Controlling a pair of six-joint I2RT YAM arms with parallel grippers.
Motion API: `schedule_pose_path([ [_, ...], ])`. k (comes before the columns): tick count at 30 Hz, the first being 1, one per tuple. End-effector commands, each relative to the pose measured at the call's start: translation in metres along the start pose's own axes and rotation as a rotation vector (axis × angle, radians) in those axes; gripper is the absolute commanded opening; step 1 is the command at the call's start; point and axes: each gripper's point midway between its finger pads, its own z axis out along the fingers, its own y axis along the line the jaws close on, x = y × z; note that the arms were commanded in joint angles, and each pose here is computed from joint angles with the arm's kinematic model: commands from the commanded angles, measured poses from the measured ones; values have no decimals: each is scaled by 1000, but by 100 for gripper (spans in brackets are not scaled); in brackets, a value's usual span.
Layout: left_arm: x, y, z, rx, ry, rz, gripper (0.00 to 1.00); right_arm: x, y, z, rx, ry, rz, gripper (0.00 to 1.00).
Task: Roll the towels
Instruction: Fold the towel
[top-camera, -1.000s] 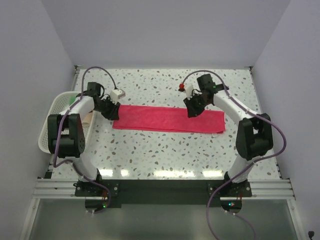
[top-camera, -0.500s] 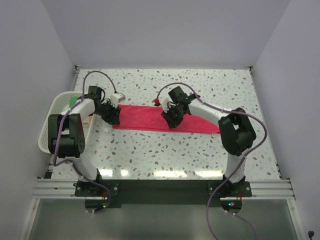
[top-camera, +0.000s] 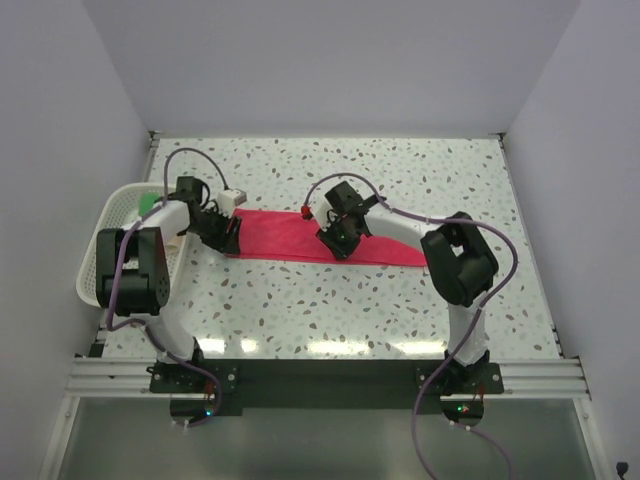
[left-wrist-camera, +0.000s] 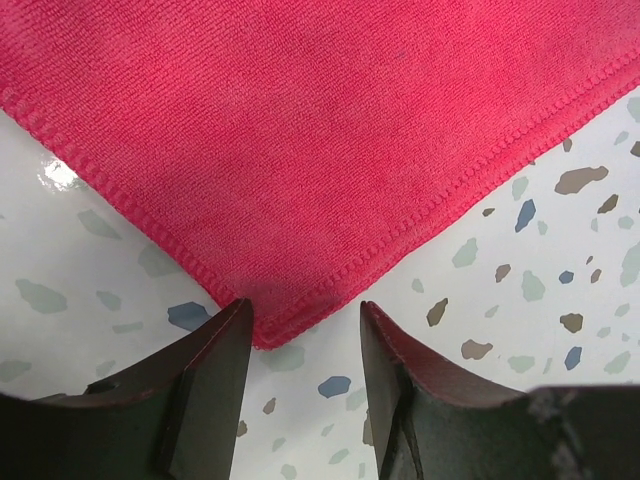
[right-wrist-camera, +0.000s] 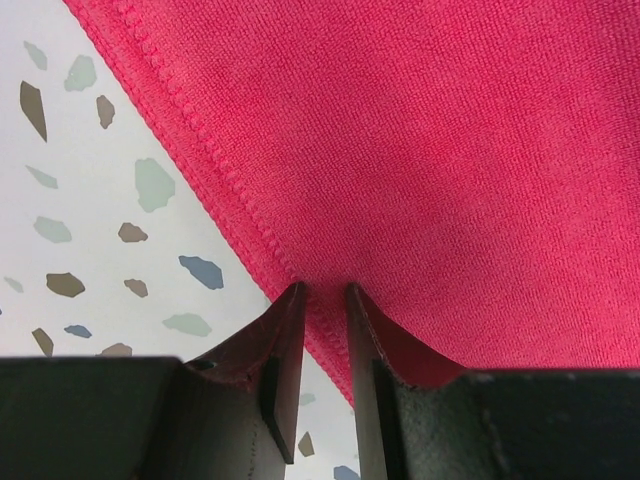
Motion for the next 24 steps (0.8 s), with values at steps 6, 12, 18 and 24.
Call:
schedule_pose_path([
  [6, -13, 10, -9, -53, -54, -63, 54, -7, -5, 8, 36, -1, -32, 26],
  [12, -18, 18, -8, -83, -64, -79, 43, -10, -5, 4, 38, -13, -33, 5],
  [18, -28, 27, -9, -114, -74, -88, 33, -15, -3, 0, 31, -26, -33, 0],
  [24, -25, 35, -12, -165, -66, -81, 38, -17, -1, 0, 21, -27, -30, 0],
])
